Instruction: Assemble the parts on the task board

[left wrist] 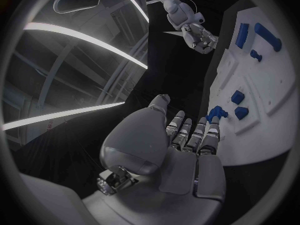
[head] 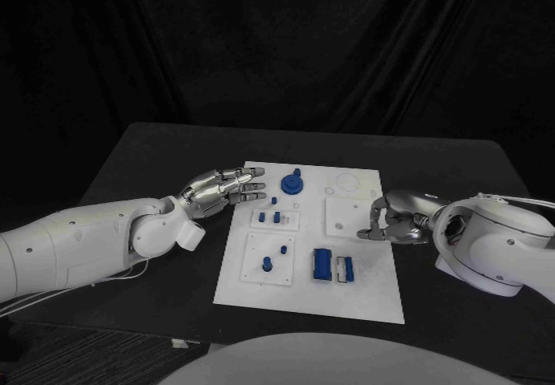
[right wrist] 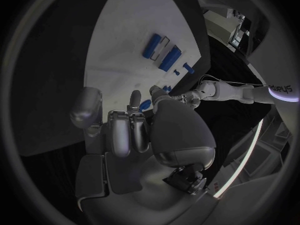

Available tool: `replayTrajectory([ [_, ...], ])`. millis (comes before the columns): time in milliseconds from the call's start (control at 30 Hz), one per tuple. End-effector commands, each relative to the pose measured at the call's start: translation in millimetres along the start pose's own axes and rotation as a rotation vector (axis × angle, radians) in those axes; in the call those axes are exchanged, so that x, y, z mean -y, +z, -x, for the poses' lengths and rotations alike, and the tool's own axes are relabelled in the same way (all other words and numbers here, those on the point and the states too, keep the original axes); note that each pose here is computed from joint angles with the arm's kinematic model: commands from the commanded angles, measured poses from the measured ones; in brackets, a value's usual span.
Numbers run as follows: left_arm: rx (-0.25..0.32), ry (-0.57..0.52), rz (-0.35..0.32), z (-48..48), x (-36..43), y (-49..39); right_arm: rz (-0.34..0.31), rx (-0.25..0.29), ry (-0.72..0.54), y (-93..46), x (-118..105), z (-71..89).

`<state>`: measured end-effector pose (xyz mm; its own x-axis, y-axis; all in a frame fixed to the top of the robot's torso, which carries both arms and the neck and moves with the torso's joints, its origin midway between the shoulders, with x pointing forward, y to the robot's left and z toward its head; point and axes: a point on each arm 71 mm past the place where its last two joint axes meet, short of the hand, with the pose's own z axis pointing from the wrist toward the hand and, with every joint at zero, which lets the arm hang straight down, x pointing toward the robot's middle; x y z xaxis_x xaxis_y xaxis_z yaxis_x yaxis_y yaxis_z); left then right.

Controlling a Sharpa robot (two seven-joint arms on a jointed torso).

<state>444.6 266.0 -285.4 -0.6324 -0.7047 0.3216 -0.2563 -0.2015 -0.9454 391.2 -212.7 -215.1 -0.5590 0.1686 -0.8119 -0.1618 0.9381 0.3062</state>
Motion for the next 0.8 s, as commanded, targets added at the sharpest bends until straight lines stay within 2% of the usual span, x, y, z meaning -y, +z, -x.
replayTrajectory([
  [33,-0.003,-0.005,-0.011,-1.2,0.2,0.3,-0.108,-0.219,0.046,0.4,7,-17.8],
  [500,-0.008,-0.008,-0.011,-2.2,0.1,0.4,-0.104,-0.291,0.059,1.6,1,-37.9],
  [800,-0.009,-0.009,-0.012,-2.4,0.2,0.1,-0.098,-0.311,0.069,3.1,-2,-48.9],
])
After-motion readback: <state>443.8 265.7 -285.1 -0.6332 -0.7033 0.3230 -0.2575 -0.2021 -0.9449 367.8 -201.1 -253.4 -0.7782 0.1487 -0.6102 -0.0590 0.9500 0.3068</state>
